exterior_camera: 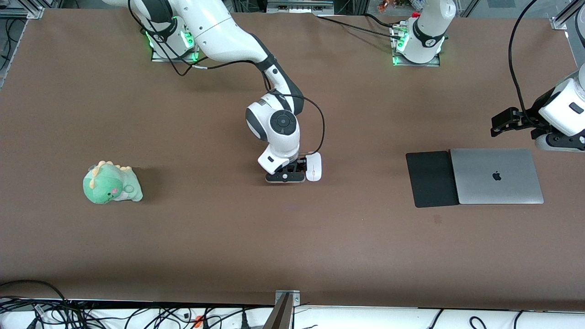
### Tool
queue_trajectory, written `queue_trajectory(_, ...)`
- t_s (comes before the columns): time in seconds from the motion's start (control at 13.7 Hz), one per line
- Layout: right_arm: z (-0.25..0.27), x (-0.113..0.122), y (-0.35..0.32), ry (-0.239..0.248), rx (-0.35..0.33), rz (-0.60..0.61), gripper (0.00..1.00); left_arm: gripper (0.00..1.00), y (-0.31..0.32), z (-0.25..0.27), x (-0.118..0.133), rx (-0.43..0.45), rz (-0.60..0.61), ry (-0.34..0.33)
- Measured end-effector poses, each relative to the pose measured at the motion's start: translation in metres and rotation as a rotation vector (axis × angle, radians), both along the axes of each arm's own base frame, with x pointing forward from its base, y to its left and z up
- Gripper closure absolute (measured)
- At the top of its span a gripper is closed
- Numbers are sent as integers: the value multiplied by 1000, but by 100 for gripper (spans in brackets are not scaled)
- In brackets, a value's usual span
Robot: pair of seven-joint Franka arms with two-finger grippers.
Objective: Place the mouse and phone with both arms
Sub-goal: 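Carry the phone toward the plush while the left gripper grasps the mouse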
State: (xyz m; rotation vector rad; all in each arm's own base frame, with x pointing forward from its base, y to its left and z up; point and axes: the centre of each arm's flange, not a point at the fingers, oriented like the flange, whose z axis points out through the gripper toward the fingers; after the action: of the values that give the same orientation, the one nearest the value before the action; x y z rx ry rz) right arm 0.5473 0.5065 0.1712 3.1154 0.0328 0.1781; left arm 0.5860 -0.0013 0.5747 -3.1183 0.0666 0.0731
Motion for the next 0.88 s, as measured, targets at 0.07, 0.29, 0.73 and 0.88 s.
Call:
queue_trajectory(0.07,0,0,1,-4,-2,3,14,0,0,0,0,0,0,0)
queue_trajectory(0.29,1,0,1,-7,-1,5,20,0,-1,0,0,-13,1,0)
queue_trajectory(0.73,34,42,-34,63,-80,45,20,0,-13,-7,-6,-36,-13,63)
queue_trajectory(0.88,64,73,-64,95,-71,79,20,0,-19,-14,-9,-36,-23,102)
